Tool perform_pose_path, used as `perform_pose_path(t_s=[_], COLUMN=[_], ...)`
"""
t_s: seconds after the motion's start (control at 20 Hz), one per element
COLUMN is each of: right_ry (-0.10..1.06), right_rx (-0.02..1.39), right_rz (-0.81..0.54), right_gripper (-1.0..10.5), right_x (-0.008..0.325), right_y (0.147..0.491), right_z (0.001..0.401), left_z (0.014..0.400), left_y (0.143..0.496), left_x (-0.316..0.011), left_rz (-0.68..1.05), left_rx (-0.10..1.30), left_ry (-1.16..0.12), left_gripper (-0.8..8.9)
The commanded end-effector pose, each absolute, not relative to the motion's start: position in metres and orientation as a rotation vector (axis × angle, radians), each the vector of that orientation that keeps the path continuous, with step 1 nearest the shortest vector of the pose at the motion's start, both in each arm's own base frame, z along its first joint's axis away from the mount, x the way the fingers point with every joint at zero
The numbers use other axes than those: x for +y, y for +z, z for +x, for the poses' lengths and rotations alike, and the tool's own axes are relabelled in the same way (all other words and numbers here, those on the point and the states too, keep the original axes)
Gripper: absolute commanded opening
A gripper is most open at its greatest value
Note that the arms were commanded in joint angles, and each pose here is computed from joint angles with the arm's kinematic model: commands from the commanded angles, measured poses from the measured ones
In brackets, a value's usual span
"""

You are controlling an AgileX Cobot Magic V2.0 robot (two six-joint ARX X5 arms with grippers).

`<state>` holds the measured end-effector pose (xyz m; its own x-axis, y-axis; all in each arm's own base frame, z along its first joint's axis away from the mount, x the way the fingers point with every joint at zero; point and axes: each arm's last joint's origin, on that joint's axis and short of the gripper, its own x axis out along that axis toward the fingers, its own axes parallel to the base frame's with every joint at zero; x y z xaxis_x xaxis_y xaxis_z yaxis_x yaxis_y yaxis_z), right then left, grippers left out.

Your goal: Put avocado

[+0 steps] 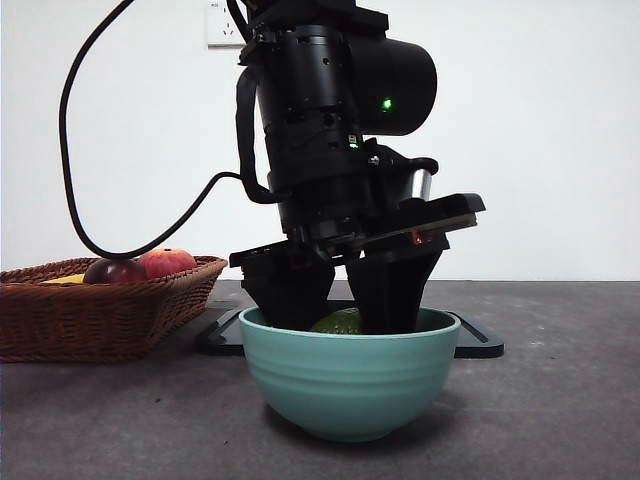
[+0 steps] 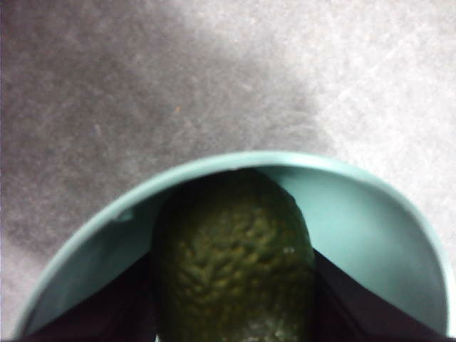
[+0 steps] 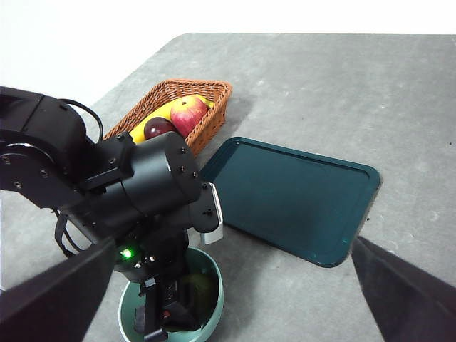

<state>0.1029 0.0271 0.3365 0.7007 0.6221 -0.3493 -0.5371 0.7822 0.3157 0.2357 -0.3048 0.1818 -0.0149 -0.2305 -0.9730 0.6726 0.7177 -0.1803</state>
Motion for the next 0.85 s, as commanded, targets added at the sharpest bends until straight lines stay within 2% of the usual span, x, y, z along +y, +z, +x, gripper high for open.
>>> perform_pose_path(t_s=[0.05,0.15,0.2,0.3,0.5,0.7,0.85], right_ry=[0.658,0.658,0.658,0.658,0.658,0.658,0.658], right_rx=[0.430,0.430,0.430,0.430,0.429,0.430,0.430], right_rz=[0.182,0.182,0.182,0.182,0.181,0.182,0.182], right_gripper=[6.6,6.6,6.6,6.6,6.6,6.6,6.6], right_x=[0.027,0.027,0.027,0.027,0.027,0.027,0.027], right_y=[0.343,0.343,0.343,0.343,0.343,0.343,0.343], right_z=[0.102,0.102,0.102,0.102,0.102,0.102,0.102], left_z=[0.234,0.233,0.232,0.229,0.226,0.220,0.211], left_y=[0.176,0.178,0.178,0.182,0.202,0.230,0.255], left_x=[-0.313,-0.312,-0.311,-0.310,-0.307,-0.299,-0.288], left_rz=[0.404,0.412,0.419,0.428,0.412,0.382,0.370], left_rx=[1.420,1.437,1.447,1.453,1.406,1.341,1.305], left_ry=[-0.751,-0.744,-0.742,-0.745,-0.768,-0.793,-0.809], left_gripper=[1.81,2.14,2.95,3.88,4.16,5.30,5.32])
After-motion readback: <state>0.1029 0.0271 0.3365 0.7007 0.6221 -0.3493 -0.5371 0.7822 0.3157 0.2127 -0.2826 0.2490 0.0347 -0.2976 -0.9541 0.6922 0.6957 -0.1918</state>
